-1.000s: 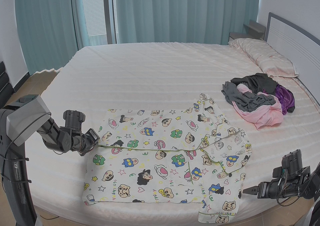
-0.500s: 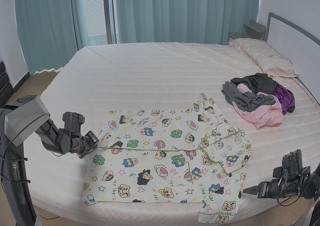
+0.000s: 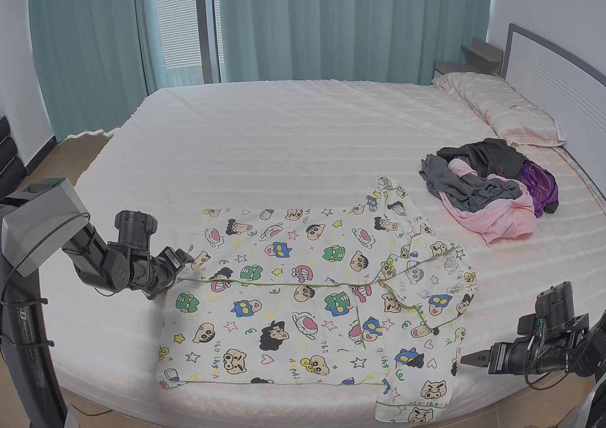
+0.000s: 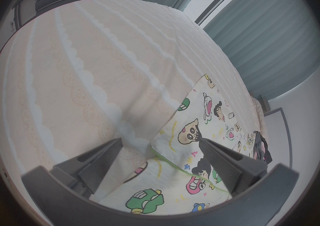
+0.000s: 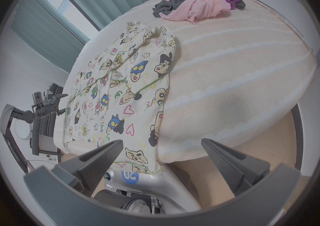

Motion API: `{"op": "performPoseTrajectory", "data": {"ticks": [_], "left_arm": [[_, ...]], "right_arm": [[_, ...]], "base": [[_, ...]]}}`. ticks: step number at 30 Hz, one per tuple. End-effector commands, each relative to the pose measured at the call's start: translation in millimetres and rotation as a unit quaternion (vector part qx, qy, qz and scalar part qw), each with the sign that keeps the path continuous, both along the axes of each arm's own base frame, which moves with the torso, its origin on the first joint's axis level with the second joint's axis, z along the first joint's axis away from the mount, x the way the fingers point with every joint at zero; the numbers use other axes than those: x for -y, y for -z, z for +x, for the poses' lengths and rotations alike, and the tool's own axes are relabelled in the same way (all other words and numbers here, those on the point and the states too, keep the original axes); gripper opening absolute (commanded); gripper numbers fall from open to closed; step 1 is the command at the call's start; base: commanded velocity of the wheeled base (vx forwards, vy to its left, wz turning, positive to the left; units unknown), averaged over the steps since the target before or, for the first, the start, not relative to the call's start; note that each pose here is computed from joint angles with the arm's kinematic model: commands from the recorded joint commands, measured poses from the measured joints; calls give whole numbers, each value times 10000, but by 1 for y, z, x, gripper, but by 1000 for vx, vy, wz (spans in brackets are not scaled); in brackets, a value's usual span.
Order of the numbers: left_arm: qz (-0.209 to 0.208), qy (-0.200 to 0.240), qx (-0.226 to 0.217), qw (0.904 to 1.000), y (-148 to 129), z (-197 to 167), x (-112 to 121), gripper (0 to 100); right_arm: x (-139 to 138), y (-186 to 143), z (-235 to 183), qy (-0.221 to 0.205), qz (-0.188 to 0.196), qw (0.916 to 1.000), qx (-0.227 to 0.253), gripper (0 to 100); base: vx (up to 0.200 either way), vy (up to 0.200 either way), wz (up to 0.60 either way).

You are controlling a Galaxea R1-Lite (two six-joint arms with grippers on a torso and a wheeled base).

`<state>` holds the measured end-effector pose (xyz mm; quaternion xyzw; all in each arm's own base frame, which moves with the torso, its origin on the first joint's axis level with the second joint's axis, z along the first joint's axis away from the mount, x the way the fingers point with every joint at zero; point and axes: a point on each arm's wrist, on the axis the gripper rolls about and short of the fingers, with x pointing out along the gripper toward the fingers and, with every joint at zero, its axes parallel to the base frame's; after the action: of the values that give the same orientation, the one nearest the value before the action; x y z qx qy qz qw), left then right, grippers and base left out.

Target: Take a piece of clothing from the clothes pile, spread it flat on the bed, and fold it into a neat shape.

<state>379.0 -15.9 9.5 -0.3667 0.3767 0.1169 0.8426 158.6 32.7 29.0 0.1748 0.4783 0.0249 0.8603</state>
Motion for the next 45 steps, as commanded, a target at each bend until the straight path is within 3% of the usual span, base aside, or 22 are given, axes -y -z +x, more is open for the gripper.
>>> {"op": "performPoseTrajectory", "data": {"ticks": [1,9,14,20,32,45], "left_arm": [[-25,-45,40,10000,-4,-1,-3,100],[-579,-1,177,9982,-35,-30,-12,100],[-1006,205,214,9945,-51,-54,-10,100],[-1107,252,209,9933,-55,-64,-8,100],[-1306,214,69,9912,-52,-67,3,100],[-1292,221,137,9913,-46,-72,4,100]], "right_arm": [[0,-3,0,12,28,9999,105,100],[7,-32,44,524,405,9929,985,100],[12,-35,92,741,535,9880,1244,100],[9,-31,148,857,668,9831,1476,100],[-3,-16,237,774,771,9782,1764,100],[-17,-27,267,506,965,9770,1835,100]], "base": [[0,0,0],[0,0,0],[0,0,0],[0,0,0],[0,-50,0],[0,0,0]]}}
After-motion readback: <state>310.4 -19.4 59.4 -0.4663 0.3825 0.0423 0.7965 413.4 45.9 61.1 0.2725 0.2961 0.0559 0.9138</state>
